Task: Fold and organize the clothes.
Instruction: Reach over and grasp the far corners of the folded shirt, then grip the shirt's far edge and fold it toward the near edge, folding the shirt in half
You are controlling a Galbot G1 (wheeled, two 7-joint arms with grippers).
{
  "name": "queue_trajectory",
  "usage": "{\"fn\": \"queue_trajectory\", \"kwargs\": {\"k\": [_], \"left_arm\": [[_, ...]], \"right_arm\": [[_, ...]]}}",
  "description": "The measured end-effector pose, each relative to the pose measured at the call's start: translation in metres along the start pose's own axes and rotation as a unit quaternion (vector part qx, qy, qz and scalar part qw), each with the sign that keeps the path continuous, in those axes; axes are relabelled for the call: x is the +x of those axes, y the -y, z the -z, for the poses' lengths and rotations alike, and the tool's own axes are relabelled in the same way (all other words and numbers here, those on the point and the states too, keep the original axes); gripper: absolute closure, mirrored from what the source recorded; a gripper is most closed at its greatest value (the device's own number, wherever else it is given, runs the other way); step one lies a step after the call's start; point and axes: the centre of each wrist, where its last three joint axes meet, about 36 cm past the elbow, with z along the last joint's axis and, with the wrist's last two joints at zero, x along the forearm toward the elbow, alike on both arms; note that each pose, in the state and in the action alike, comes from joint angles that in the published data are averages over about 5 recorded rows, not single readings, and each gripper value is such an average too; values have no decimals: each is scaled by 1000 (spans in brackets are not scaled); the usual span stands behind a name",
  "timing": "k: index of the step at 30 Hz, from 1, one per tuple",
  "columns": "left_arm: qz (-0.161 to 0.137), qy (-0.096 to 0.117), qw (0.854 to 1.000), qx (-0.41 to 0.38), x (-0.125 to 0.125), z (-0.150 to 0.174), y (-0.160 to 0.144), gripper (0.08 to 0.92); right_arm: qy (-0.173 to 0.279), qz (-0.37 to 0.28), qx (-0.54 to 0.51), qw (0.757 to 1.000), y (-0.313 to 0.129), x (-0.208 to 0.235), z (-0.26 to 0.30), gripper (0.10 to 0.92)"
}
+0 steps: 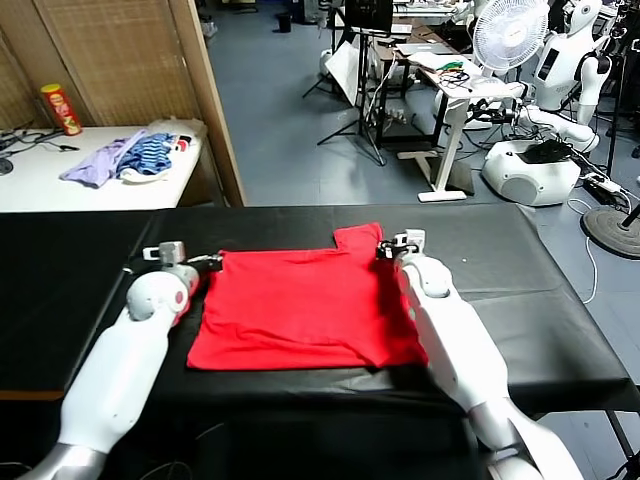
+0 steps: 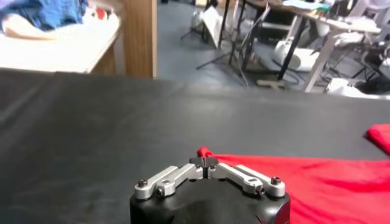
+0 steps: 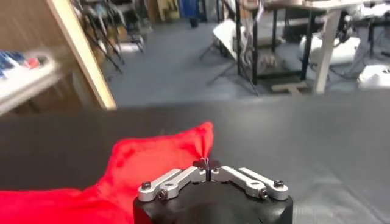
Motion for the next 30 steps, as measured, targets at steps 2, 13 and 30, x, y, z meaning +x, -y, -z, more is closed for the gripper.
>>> {"fn": "queue_trajectory", "kwargs": {"k": [2, 13, 30], "left_arm": [[-1, 9, 1000, -7, 13, -2, 1, 872], [1, 11, 999, -30, 72, -31, -8, 872], [9, -16, 997, -76, 145, -74, 8, 872]], "right_arm": [[-1, 6, 1, 1000, 2, 15, 2, 900], [-65, -4, 19, 998, 13, 91, -6, 900], [-115, -16, 89, 989, -14, 171, -43, 900]]}}
